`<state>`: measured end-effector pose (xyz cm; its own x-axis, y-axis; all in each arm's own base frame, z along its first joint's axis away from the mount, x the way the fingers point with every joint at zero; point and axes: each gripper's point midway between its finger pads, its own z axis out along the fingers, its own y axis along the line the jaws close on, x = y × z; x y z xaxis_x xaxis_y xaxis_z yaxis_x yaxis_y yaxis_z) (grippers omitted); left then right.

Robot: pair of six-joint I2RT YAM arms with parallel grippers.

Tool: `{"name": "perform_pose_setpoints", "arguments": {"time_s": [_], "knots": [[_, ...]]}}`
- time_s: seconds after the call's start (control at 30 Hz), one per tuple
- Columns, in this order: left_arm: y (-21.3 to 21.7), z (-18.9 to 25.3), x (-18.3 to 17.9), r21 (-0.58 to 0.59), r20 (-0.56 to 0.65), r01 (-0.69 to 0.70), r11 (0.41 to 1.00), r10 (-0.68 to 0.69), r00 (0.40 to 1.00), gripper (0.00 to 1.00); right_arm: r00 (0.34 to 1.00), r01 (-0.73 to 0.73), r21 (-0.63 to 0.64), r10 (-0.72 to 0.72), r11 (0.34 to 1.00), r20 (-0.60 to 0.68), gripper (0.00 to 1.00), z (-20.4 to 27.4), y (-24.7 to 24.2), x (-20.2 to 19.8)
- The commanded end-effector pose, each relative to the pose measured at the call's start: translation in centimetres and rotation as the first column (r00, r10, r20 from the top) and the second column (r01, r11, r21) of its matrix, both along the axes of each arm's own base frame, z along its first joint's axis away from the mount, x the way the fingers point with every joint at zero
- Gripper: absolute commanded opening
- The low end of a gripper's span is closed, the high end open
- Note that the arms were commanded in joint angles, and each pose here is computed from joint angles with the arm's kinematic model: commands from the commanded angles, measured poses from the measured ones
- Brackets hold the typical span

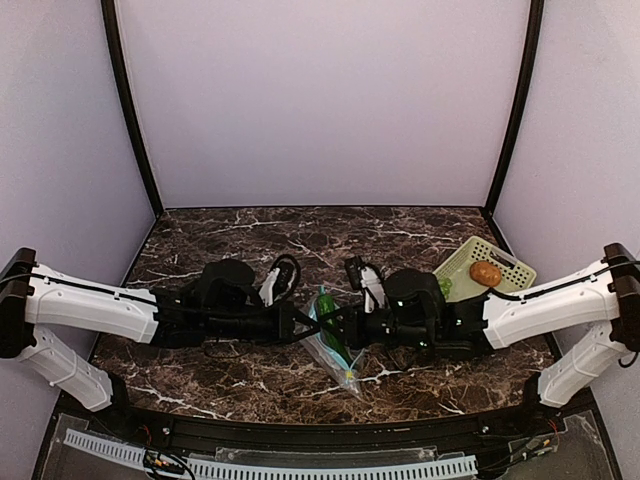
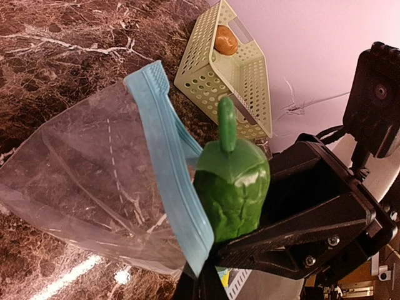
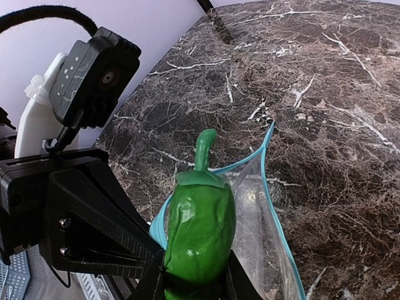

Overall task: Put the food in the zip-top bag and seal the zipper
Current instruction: Place the fake vegetable in the zipper food storage bag.

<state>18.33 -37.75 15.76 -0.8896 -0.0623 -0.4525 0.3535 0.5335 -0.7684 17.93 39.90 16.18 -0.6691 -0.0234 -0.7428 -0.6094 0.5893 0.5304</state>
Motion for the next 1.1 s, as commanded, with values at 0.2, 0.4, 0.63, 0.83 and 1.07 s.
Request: {"name": "perform_pose_setpoints", "arguments": {"time_s": [0.2,0.4,0.63,0.83,1.07], "knots": [[1.1,1.3,0.4,-0.007,0.043,-0.031,0.999,0.032,0.999,0.01,0.998,-0.045,-0.118,0.04,0.992,-0.048,0.0,-2.1,-0.9,-1.3],[1.1,1.3,0.2,-0.004,0.043,-0.017,1.0,0.017,0.999,0.01,0.995,0.076,-0.035,-0.078,0.997,-0.065,0.0,0.1,-2.4,-0.4],[0.4,1.4,-0.1,-0.027,0.031,0.014,1.0,-0.013,0.999,0.01,0.989,0.147,0.105,-0.149,0.983,0.004,0.0,3.2,-1.5,1.4],[0.0,1.1,-0.3,-0.026,0.022,0.035,0.999,-0.034,0.999,0.01,0.99,0.133,0.155,-0.14,0.979,0.033,0.0,3.1,0.0,2.0],[0.1,0.7,-0.3,-0.029,0.007,0.028,0.999,-0.028,1.0,0.01,0.972,0.194,0.218,-0.217,0.956,0.088,0.0,4.8,0.1,3.5]]}}
